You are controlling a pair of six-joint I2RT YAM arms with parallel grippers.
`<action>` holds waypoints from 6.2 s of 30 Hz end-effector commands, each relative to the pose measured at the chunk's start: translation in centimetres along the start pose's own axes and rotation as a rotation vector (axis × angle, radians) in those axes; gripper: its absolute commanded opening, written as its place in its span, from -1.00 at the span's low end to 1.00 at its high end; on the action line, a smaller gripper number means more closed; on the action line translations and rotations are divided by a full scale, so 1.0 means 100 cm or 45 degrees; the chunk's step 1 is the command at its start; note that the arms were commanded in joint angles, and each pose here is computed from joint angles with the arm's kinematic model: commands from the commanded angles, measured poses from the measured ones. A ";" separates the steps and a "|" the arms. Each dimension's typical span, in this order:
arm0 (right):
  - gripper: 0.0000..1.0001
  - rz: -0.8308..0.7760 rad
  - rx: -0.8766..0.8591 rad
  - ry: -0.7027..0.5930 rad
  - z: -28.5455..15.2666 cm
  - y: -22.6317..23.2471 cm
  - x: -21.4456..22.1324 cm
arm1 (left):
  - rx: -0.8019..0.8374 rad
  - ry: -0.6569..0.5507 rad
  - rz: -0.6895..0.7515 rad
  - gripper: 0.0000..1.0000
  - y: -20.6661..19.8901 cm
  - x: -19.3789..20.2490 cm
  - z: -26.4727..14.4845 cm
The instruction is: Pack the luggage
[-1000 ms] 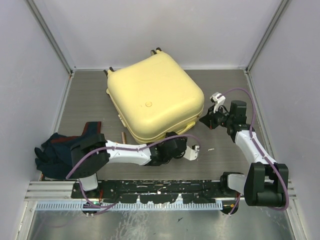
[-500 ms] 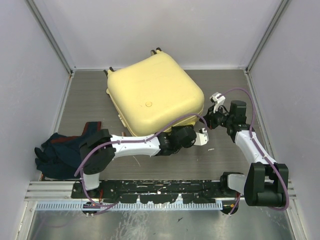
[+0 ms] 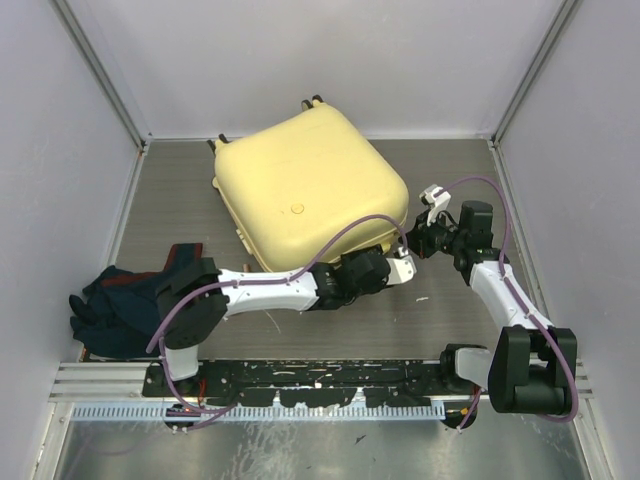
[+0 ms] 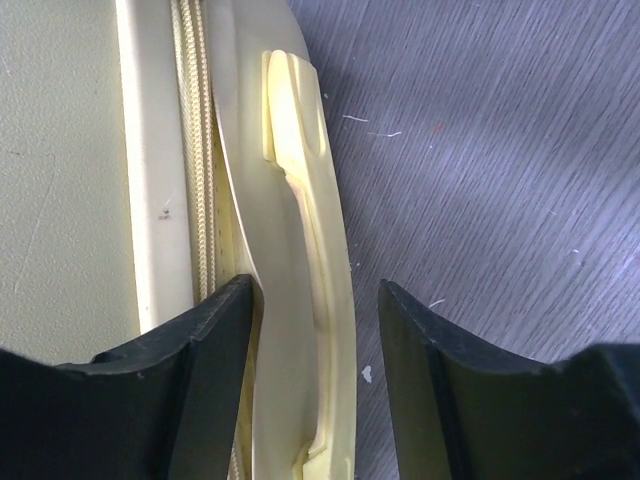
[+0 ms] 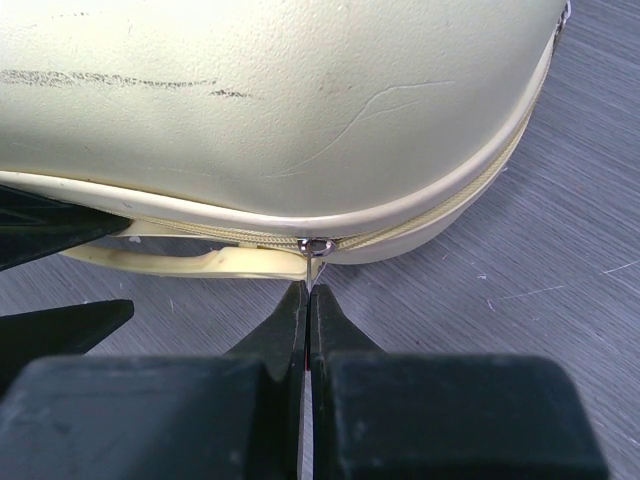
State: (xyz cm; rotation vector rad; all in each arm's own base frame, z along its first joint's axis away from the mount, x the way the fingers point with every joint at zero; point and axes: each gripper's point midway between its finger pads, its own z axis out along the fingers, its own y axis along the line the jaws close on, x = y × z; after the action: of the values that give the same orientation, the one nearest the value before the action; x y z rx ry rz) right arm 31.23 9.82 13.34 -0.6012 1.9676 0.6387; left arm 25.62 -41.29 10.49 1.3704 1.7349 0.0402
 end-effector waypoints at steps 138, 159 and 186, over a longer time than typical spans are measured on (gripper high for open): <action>-0.99 -0.345 0.088 0.018 -0.075 -0.078 0.008 | 0.521 0.287 0.800 -1.00 -0.093 0.172 -0.054; -0.99 -0.253 0.053 -0.195 -0.022 -0.132 -0.045 | 0.667 0.257 0.832 -1.00 -0.087 0.182 -0.057; 0.45 -0.151 0.028 -0.191 -0.018 -0.095 -0.053 | 0.263 -0.316 0.566 0.97 -0.021 -0.023 -0.122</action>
State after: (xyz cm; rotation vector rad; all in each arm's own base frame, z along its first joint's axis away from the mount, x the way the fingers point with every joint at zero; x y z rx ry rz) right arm 37.63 3.50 14.13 -0.6194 1.8426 0.6888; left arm 16.56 -36.26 10.51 1.9939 1.2645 0.0510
